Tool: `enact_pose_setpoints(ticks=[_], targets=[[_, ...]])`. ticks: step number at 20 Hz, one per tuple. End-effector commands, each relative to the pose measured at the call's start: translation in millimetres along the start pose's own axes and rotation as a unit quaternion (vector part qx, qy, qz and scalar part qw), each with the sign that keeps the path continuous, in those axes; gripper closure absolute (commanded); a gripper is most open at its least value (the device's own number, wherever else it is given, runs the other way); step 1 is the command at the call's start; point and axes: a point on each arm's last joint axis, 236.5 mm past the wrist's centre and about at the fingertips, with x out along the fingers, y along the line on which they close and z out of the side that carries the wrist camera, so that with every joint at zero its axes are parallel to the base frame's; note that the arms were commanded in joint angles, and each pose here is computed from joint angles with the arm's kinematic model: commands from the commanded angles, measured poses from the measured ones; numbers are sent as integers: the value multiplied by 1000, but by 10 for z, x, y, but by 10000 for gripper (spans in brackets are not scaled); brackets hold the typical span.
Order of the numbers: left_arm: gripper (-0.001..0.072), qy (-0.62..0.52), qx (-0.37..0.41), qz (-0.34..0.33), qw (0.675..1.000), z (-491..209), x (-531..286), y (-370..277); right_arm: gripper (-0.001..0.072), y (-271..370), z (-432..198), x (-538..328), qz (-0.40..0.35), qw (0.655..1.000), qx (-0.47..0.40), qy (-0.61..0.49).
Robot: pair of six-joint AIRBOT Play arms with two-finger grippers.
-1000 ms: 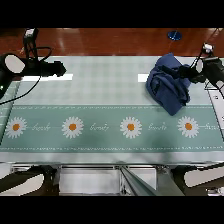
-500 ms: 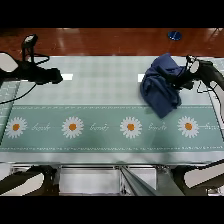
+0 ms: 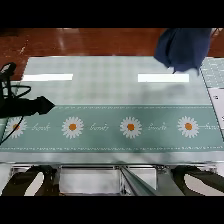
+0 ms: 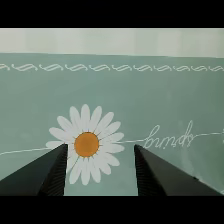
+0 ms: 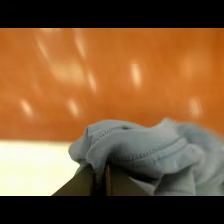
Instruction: Fold the shirts.
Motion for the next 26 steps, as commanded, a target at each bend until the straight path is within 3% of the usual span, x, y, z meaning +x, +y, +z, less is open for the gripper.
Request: enact_pose_setpoints(ticks=[1, 7, 11, 14, 18, 19, 20, 23, 26], targets=[[200, -63, 13, -18, 998, -83, -288, -163, 689, 678, 597, -952, 65, 993, -44, -92], [200, -95, 24, -20, 995, -59, -448, -222, 689, 1586, -273, -1102, 179, 978, -93, 48], [200, -96, 24, -20, 995, -51, -449, -222, 689, 2250, -1713, -702, 240, 943, -101, 209], [200, -96, 24, -20, 995, -51, -445, -220, 689, 2621, -2851, -319, 246, 925, -56, 284], [200, -84, 24, -21, 996, -100, -428, -223, 674, 3245, -3923, -5, 270, 889, 47, 366], [200, -82, 24, -21, 996, -110, -426, -223, 512, 3384, -4103, 18, 277, 879, 69, 383], [201, -79, 24, -21, 996, -124, -424, -224, 290, 3473, -4238, 19, 290, 867, 78, 398], [200, -61, 22, -27, 998, -216, -392, -242, 305, 3317, -3987, 52, 305, 860, 77, 403], [200, -22, 13, -31, 999, -420, -286, -218, 306, 2435, -3138, 141, 257, 900, 68, 344]])
